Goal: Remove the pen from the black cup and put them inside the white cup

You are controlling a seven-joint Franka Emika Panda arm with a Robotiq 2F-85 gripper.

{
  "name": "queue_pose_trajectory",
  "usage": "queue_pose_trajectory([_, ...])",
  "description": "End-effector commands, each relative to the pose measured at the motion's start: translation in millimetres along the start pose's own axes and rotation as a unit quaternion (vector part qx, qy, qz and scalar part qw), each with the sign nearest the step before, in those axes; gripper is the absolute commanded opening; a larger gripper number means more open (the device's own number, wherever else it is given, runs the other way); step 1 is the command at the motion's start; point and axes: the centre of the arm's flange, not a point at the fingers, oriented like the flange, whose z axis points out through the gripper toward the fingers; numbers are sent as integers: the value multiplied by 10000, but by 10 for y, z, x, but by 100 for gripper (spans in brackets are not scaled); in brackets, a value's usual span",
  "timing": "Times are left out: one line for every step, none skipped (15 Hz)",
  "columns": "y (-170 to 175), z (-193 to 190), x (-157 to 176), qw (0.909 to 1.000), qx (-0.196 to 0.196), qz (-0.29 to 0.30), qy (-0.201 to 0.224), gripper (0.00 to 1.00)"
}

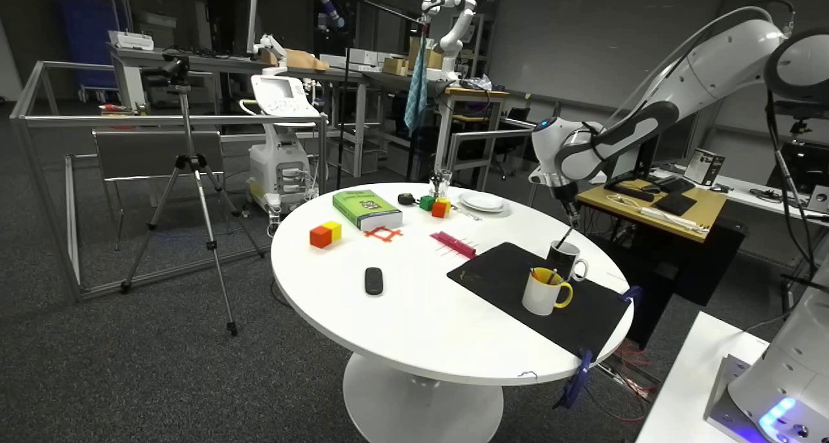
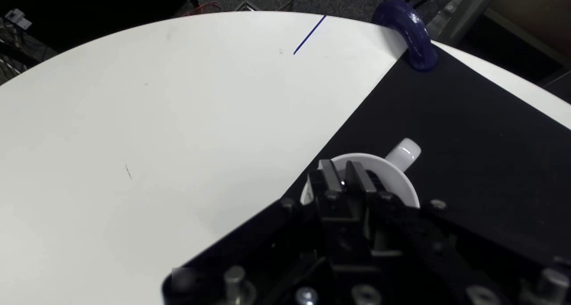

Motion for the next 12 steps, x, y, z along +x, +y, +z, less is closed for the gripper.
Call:
queue_pose_trajectory([9,-253,-191,9993,330,134,92,3])
queue_pose_trajectory([-5,-295,-222,9989,422,190,106,3])
queue_pose_trajectory([-19,-331,-248,9983,521,253,99,3])
queue_pose_trajectory([-33,-382,-280,9977,583,316,103,3])
queue_pose_trajectory([-50,-434,-316,9972,644,356,99,3])
queue_pose_trajectory([-61,-487,-352,9969,670,393,91,3])
queue_pose_trajectory([-63,-542,-398,9968,680,411,54,3])
queue_pose_trajectory([-67,-592,-441,9968,686,415,34,3])
queue_pose_trajectory([-72,-651,-490,9966,700,427,-19,3])
queue_pose_trajectory([-80,-709,-534,9966,699,440,-37,3])
queue_pose_trajectory([-93,-766,-570,9965,700,451,-39,3])
queue_pose_trajectory([-118,-837,-593,9964,694,492,-20,3])
